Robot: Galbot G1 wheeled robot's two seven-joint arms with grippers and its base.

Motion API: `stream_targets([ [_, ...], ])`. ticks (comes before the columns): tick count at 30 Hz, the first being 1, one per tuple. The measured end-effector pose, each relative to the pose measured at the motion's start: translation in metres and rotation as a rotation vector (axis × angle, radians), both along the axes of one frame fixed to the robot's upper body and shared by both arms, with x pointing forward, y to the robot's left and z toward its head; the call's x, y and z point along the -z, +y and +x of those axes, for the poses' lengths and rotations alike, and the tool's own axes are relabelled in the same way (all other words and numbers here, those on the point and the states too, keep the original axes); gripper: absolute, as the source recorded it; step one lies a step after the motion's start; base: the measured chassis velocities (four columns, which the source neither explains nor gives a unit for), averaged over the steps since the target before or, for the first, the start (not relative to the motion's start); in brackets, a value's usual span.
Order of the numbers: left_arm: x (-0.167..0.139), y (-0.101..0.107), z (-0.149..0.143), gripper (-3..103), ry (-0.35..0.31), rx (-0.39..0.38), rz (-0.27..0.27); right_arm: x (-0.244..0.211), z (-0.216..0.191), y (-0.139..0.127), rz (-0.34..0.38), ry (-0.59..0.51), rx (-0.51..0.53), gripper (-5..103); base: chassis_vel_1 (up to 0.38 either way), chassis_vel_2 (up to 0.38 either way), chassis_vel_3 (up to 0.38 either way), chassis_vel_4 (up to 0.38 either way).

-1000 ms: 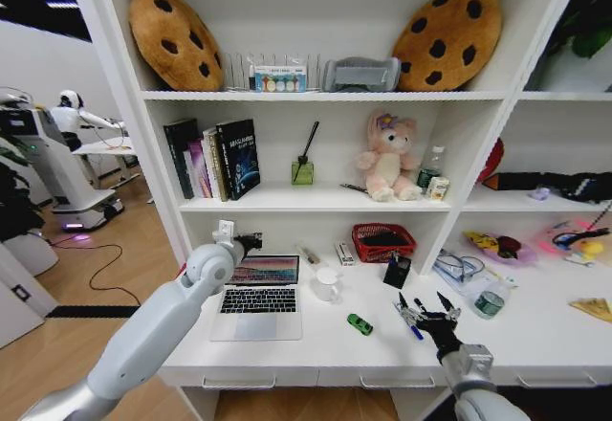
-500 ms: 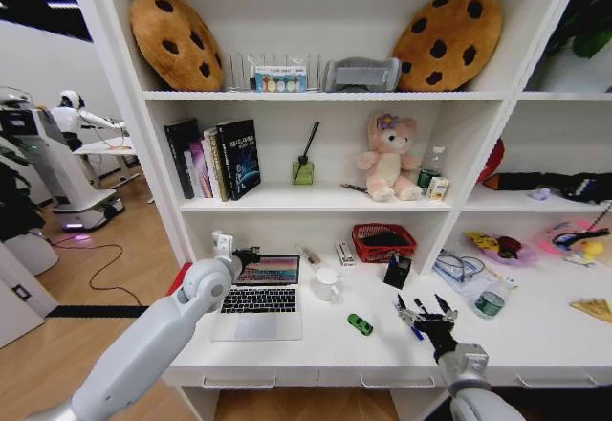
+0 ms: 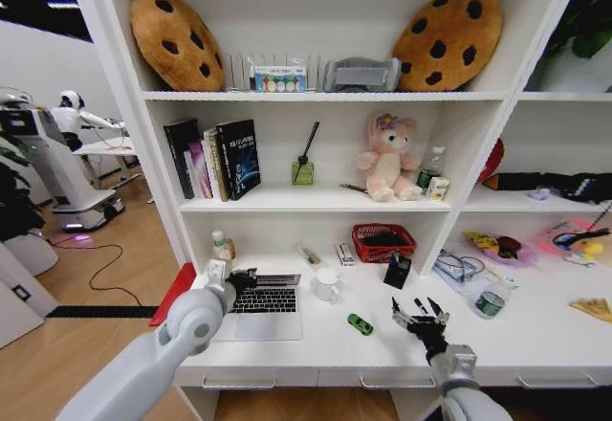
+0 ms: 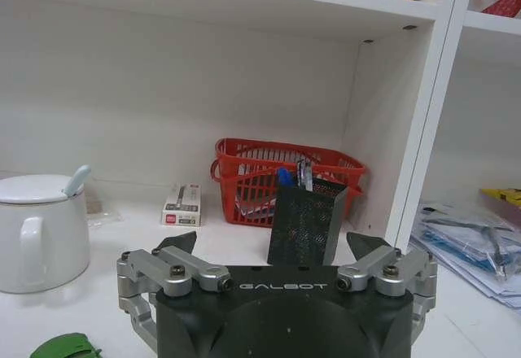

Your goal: Organize the objects on the table.

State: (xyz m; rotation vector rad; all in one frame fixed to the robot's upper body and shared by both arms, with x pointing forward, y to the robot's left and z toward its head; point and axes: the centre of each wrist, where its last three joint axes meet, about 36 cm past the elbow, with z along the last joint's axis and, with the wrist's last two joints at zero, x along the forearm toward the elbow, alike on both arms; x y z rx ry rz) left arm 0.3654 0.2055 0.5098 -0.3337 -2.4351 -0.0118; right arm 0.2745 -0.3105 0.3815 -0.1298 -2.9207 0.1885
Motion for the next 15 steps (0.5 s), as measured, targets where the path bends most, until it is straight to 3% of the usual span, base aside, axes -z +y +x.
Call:
stream_targets([
  [7,0.022,-0.005,-0.015,0,0.054,-0.030,-0.008,0.005,0.002,0.005,0.001,0.005,-0.013,100,0.000,0.000,0.000,0.000],
  [9,0.026,0.003,-0.010,-1,-0.043,-0.037,-0.063,0.006,0.002,0.006,0.003,0.003,-0.016,100,0.000,0.000,0.000,0.000],
  [10,0.026,0.003,-0.010,-1,-0.043,-0.037,-0.063,0.006,0.002,0.006,0.003,0.003,-0.016,100,0.000,0.000,0.000,0.000],
  [11,0.032,0.021,0.001,4,-0.201,-0.059,-0.102,0.006,0.002,0.008,0.006,0.002,-0.018,100,0.000,0.000,0.000,0.000],
  [13,0.048,0.044,0.007,15,-0.380,-0.115,-0.131,0.004,0.001,0.010,0.010,-0.003,-0.023,100,0.000,0.000,0.000,0.000],
  [14,0.057,0.054,0.005,20,-0.432,-0.134,-0.127,0.003,0.000,0.011,0.010,-0.007,-0.024,100,0.000,0.000,0.000,0.000],
  [15,0.057,0.054,0.005,20,-0.432,-0.134,-0.127,0.003,0.000,0.011,0.010,-0.007,-0.024,100,0.000,0.000,0.000,0.000],
])
